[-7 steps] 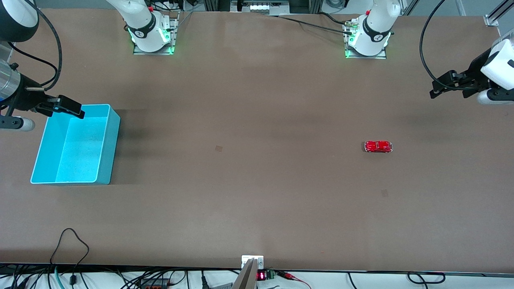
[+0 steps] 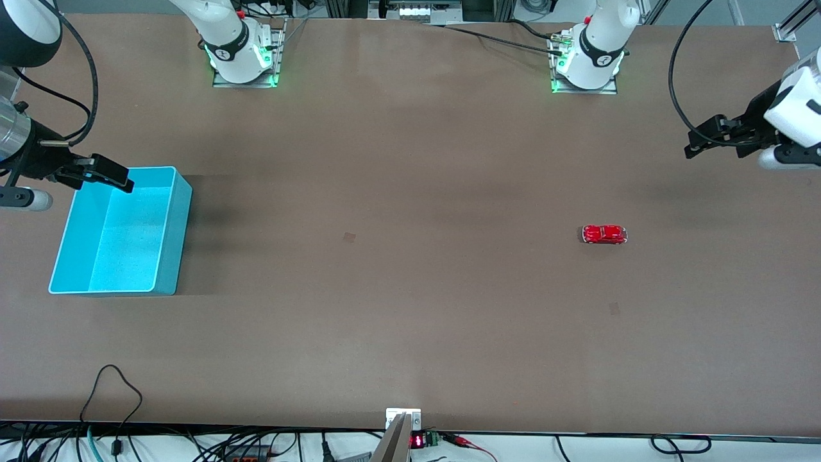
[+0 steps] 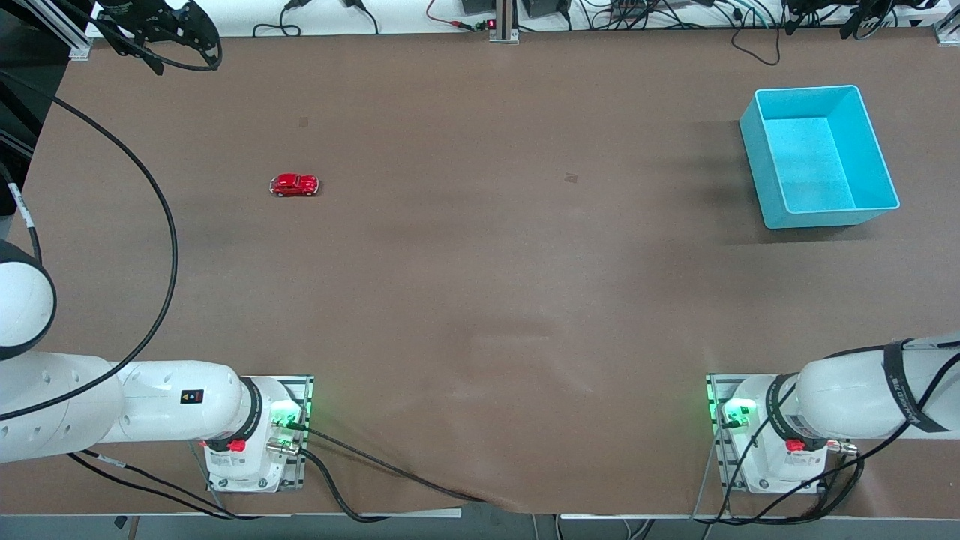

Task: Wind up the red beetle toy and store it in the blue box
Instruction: 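Move the left gripper over the red toy car, then lower the left gripper and grasp the red car, then drag the held car backward along the table with the left gripper, then open the left gripper, releasing the car to roll toward the box, then move the right gripper over the red car beside the box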

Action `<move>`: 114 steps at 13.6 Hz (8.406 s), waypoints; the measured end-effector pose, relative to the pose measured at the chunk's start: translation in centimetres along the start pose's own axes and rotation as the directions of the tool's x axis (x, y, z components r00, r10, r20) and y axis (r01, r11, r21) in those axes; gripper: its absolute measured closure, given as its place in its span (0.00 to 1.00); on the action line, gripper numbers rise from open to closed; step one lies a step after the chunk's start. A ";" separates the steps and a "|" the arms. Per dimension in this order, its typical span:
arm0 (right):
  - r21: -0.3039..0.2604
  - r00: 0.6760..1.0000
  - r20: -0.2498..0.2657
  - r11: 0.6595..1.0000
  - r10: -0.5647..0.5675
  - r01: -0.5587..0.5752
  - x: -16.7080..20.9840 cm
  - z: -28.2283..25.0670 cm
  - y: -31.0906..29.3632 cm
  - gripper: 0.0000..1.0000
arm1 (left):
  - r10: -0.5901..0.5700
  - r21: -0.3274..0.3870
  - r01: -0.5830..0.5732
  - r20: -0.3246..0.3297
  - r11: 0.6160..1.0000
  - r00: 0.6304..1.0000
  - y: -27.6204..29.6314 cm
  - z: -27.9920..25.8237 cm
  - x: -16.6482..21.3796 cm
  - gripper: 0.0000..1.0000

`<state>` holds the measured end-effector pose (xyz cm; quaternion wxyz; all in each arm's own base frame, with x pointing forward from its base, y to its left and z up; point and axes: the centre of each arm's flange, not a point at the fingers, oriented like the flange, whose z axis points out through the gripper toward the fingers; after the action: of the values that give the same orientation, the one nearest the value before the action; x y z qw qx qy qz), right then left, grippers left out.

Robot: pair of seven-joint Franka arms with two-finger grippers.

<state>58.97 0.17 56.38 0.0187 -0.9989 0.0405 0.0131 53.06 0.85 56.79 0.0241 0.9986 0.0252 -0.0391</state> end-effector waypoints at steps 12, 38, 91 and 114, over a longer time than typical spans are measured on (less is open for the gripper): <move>-0.009 0.978 0.208 1.000 -0.016 0.018 0.5 6.4 -0.7 0.00 | 0.442 -0.012 -0.443 0.094 0.897 0.892 -1.6 18.1 8.9 0.00; -0.063 0.976 0.088 0.976 -0.201 0.206 2.6 6.0 -8.1 0.00 | 0.995 0.022 -0.999 0.095 0.026 0.028 1.3 37.5 2.9 0.03; -0.076 0.995 0.066 0.994 -0.073 0.078 4.2 4.7 -2.7 0.00 | 0.991 -0.058 -0.993 0.075 -0.104 -0.109 -7.5 17.1 8.2 0.00; -0.075 0.985 0.127 0.989 -0.119 0.129 4.7 8.5 -5.7 0.00 | 0.024 0.031 -0.018 -0.218 0.999 0.976 -0.7 2.1 8.4 0.00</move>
<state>63.92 5.76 47.96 -0.0195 -0.9968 -0.0236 0.0744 61.23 1.81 53.95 0.0071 0.9973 0.0165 0.0706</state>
